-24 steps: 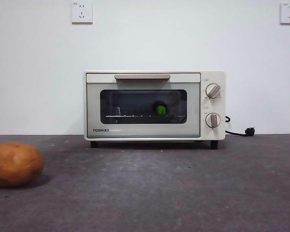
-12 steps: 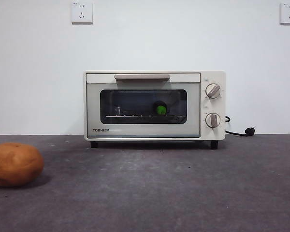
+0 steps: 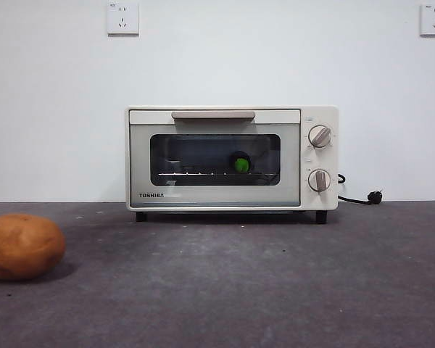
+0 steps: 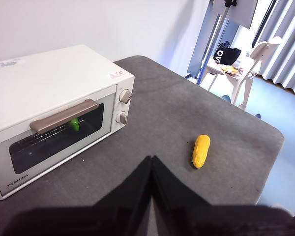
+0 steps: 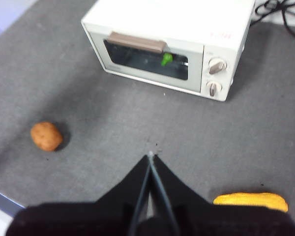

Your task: Take the eggplant from the table,put the eggplant in the oven

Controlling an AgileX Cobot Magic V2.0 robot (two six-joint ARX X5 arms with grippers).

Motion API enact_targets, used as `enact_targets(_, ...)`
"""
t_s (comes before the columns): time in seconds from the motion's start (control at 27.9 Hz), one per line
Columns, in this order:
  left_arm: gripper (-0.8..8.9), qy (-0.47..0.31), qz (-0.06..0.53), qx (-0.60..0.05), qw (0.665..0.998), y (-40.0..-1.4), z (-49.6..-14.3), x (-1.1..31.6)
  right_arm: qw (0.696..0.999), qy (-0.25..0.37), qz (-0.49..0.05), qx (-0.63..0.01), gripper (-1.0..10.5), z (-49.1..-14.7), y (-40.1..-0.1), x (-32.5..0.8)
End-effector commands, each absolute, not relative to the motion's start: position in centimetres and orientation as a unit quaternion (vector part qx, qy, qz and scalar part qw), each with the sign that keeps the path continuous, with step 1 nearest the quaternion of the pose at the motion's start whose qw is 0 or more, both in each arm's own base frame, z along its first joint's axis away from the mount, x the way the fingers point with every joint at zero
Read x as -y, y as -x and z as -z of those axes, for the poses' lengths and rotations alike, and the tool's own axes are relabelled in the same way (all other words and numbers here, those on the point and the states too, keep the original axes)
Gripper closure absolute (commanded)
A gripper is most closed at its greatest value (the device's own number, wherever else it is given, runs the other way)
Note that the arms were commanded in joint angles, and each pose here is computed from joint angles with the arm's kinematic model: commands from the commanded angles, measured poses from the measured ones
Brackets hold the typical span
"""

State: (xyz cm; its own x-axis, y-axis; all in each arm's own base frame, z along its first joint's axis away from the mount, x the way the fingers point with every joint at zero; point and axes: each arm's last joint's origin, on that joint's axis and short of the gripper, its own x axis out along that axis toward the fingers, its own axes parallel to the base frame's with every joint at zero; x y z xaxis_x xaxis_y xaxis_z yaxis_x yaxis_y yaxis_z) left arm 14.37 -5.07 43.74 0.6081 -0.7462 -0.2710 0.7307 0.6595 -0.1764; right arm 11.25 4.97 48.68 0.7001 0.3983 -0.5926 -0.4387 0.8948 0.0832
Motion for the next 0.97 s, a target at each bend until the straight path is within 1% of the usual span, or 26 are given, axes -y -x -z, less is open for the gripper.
enact_targets(0.04,8.18,0.022,0.416,-0.156,0.896,-14.3,-43.8,5.1,0.912,0.039,-0.223,-0.341,9.5,-48.1,-12.4,-5.5)
enact_targets(0.39,8.18,0.02,0.419,-0.153,0.895,-14.0,-43.9,5.1,0.881,0.052,-0.214,-0.419,9.5,-45.6,-18.2,-7.8)
enact_targets(0.64,8.18,0.013,0.42,-0.124,0.899,-12.2,-44.6,4.7,0.85,0.061,-0.206,-0.481,9.5,-42.8,-22.6,-9.6)
enact_targets(0.79,8.18,-0.009,0.421,-0.092,0.902,-10.5,-45.1,4.3,0.84,0.064,-0.203,-0.499,9.5,-41.8,-23.9,-10.2)
enact_targets(0.97,8.18,-0.022,0.422,-0.058,0.904,-8.1,-45.5,3.7,0.839,0.065,-0.201,-0.502,9.5,-41.6,-24.1,-10.3)
